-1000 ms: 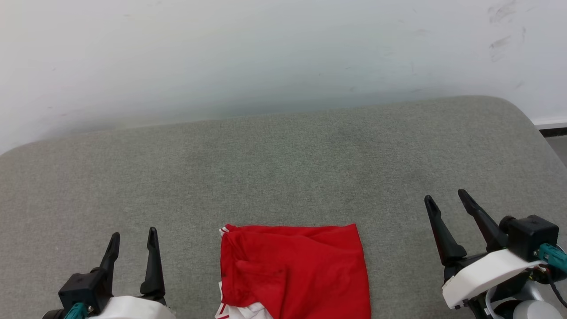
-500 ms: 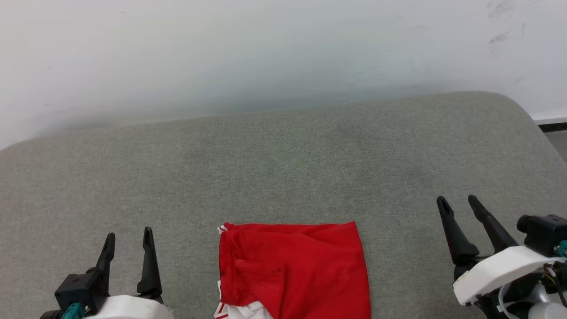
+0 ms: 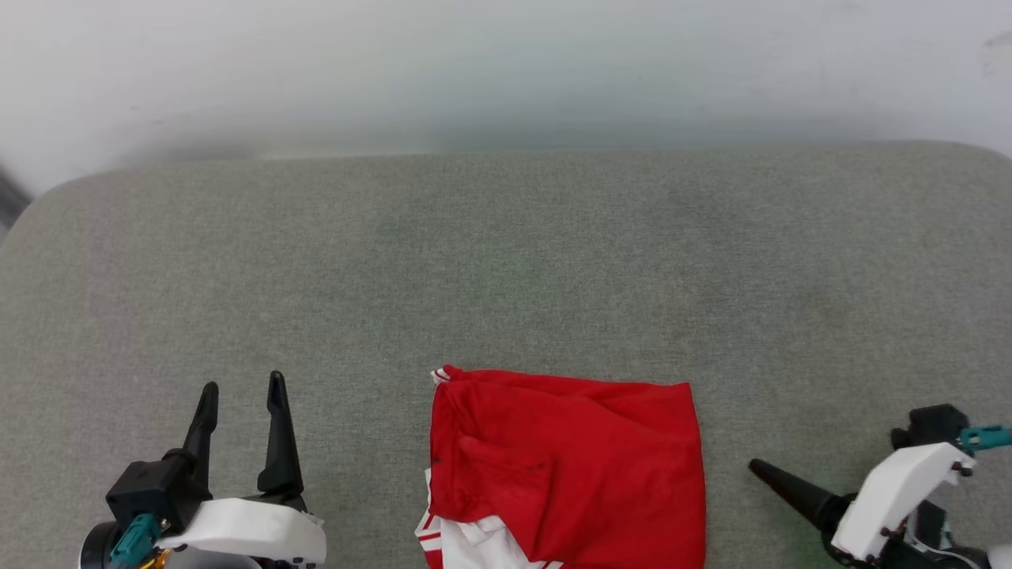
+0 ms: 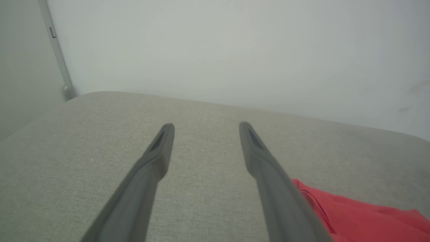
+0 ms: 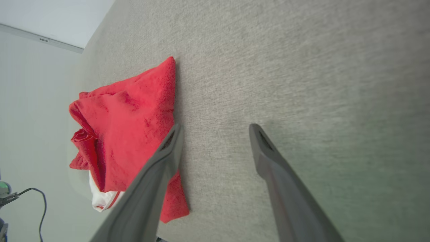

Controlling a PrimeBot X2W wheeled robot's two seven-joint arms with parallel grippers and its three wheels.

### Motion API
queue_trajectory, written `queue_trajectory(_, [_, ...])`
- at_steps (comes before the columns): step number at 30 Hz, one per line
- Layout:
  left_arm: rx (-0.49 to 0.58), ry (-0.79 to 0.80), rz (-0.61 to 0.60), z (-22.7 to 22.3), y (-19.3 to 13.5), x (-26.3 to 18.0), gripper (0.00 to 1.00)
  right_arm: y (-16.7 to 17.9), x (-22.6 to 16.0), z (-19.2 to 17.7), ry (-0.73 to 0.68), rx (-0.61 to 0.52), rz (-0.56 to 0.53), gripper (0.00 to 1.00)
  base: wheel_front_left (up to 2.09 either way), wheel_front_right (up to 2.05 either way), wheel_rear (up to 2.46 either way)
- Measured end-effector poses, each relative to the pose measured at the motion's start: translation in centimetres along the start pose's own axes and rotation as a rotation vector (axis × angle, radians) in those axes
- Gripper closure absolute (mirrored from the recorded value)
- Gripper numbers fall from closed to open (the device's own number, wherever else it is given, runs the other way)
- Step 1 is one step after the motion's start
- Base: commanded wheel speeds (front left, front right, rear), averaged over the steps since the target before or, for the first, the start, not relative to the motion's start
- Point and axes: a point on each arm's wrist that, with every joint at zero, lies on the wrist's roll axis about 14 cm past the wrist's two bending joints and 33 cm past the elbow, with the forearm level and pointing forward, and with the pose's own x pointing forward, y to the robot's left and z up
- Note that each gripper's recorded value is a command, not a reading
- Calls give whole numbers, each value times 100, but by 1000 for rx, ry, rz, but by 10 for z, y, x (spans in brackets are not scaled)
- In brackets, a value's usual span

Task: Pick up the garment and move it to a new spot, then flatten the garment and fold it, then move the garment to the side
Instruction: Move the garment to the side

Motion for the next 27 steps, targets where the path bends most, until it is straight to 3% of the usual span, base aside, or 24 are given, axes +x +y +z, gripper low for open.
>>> queue_trajectory(5, [11,13,13,-6,8,8,0,28,27,-39,187,157,117,0,0,0,0])
queue_trajectory(9, [24,15,23,-8,14,13,0,49,40,-54,256,267,198,0,0,0,0])
queue_trajectory(13, [26,17,23,-8,14,15,0,57,43,-61,288,308,228,0,0,0,0])
queue_trajectory(14, [28,15,23,-8,15,15,0,60,43,-62,291,314,237,63,0,0,0])
queue_trajectory(15, [28,15,22,-8,14,15,0,63,43,-62,293,317,246,100,0,0,0])
queue_trajectory(21, [21,1,7,-4,10,14,0,78,37,-49,243,272,291,100,0,0,0])
queue_trajectory(27, [14,-12,-23,1,0,11,0,60,21,-30,170,4,192,100,0,0,0])
